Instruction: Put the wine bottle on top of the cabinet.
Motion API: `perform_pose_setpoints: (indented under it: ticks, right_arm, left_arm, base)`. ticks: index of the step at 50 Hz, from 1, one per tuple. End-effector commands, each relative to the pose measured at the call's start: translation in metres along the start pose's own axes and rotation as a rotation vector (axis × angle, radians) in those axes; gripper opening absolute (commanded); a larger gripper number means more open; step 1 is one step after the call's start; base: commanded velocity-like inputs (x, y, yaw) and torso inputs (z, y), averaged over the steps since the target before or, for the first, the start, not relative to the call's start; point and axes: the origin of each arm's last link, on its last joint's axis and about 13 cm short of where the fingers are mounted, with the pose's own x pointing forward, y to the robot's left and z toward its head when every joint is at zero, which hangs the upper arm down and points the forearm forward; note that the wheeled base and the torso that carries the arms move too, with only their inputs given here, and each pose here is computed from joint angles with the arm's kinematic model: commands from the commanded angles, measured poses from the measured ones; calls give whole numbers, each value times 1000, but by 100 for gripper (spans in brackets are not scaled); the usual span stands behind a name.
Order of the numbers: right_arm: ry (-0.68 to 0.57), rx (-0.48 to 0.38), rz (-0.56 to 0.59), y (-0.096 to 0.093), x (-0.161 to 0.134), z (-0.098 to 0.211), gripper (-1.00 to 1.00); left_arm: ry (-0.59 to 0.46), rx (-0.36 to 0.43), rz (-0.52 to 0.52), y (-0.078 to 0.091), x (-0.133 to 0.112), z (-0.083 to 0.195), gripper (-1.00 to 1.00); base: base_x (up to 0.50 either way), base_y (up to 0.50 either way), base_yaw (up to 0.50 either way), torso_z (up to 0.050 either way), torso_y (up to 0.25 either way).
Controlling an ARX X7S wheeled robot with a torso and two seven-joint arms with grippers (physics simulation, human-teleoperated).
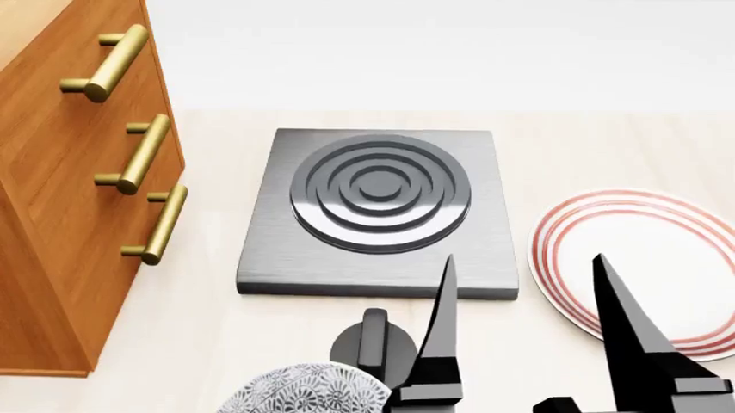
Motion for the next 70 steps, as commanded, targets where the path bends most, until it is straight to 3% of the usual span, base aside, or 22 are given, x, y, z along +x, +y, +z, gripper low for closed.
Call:
perform_pose_setpoints:
  ticks: [1, 8, 26, 27, 48, 53, 58, 60, 70]
  right_arm:
    - [3, 0, 2, 0, 0, 0, 100]
    - [1, 0, -3, -1, 0, -1, 100]
    - [4, 1, -1, 0, 0, -2, 100]
    - [4, 1, 0, 0, 0, -2, 100]
    - [5, 6, 0, 0, 0, -1, 100]
    - [8, 6, 5, 1, 0, -3, 100]
    - [8, 4, 7, 1, 0, -3, 100]
    - [8, 4, 7, 1, 0, -3, 100]
    - [13, 3, 15, 3, 0, -5, 100]
  left_arm:
    - [96, 4, 20, 1, 6, -36, -100]
    - [115, 5, 18, 1, 9, -48, -100]
    - [103, 11, 21, 3, 8, -44, -100]
    - [95, 0, 23, 4, 8, -42, 100]
    - [83, 16, 16, 1, 9, -39, 100]
    - [22, -23, 24, -2, 7, -38, 100]
    - [-44, 19, 1, -6, 1, -44, 100]
    - [-69, 120, 0, -6, -3, -51, 100]
    - [-192, 137, -54, -8, -25, -55, 100]
  base:
    - [0, 0, 3, 0, 0]
    - [0, 0, 1, 0, 0]
    - [-1, 0, 2, -1, 0]
    - [0, 0, 4, 0, 0]
    - [0, 0, 0, 0, 0]
    - [0, 0, 0, 0, 0]
    - [0, 0, 0, 0, 0]
    - [0, 0, 0, 0, 0]
    - [0, 0, 0, 0, 0]
